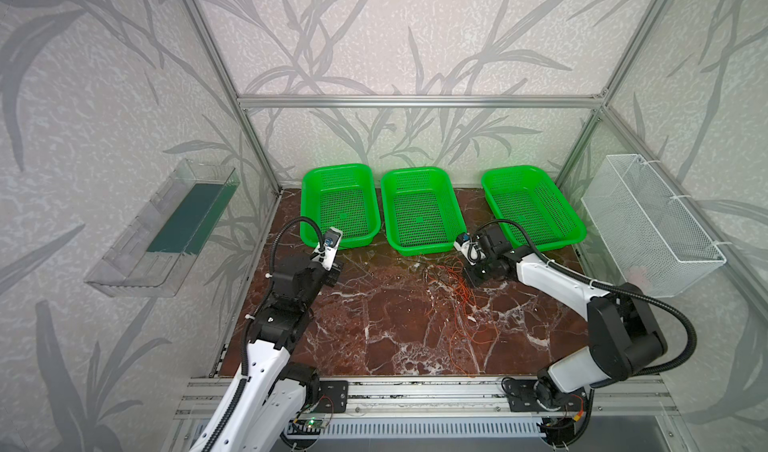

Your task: Untangle the cables

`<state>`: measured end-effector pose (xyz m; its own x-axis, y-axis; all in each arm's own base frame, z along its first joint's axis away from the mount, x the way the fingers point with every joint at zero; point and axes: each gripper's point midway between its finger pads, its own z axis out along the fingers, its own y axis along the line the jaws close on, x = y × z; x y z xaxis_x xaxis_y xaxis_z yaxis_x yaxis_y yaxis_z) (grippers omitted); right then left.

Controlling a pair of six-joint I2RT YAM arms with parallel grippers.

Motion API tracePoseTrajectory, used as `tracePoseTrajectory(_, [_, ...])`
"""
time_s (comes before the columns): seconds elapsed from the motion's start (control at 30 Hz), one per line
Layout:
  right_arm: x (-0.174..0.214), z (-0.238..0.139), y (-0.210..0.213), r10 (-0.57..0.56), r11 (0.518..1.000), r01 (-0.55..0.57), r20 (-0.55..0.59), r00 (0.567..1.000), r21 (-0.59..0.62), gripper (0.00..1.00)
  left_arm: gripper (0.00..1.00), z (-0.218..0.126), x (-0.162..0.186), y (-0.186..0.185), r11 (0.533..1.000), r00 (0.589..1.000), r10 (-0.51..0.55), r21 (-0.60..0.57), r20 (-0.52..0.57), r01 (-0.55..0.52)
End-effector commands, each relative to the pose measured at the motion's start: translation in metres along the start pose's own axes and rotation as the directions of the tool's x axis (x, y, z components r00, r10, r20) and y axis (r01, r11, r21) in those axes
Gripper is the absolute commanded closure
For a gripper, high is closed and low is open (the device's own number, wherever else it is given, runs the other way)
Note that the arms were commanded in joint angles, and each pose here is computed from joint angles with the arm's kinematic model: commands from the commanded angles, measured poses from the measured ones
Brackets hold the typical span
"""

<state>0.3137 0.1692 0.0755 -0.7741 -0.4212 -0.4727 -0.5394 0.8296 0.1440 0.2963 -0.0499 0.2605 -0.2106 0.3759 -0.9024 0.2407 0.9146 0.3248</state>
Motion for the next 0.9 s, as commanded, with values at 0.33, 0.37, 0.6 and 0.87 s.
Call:
tracePoseTrajectory(0.33, [0.068,-0.02,-0.077,0.178,0.972,-0.151,-0.138,0.974,0.182,1.0,1.0,-0.009,-0.002,0.055,0.981,0.997,-0.081,-0.179,-0.003,0.079])
tracePoseTrajectory(0.37, [0.07,-0.021,-0.081,0.178,0.968,-0.147,-0.144,0.973,0.202,1.0,1.0,-0.009,-0.003,0.056,0.98,0.997,-0.081,-0.183,-0.002,0.079])
tracePoseTrajectory(0.6, [0.08,-0.028,-0.107,0.194,0.939,-0.132,-0.17,0.966,0.318,1.0,1.0,-0.009,-0.005,0.06,0.978,0.997,-0.08,-0.191,0.001,0.079])
tracePoseTrajectory(0.87, [0.092,-0.04,-0.138,0.267,0.898,-0.187,-0.156,0.951,0.398,1.0,1.0,-0.008,-0.008,0.069,0.972,0.997,-0.073,-0.226,-0.002,0.071])
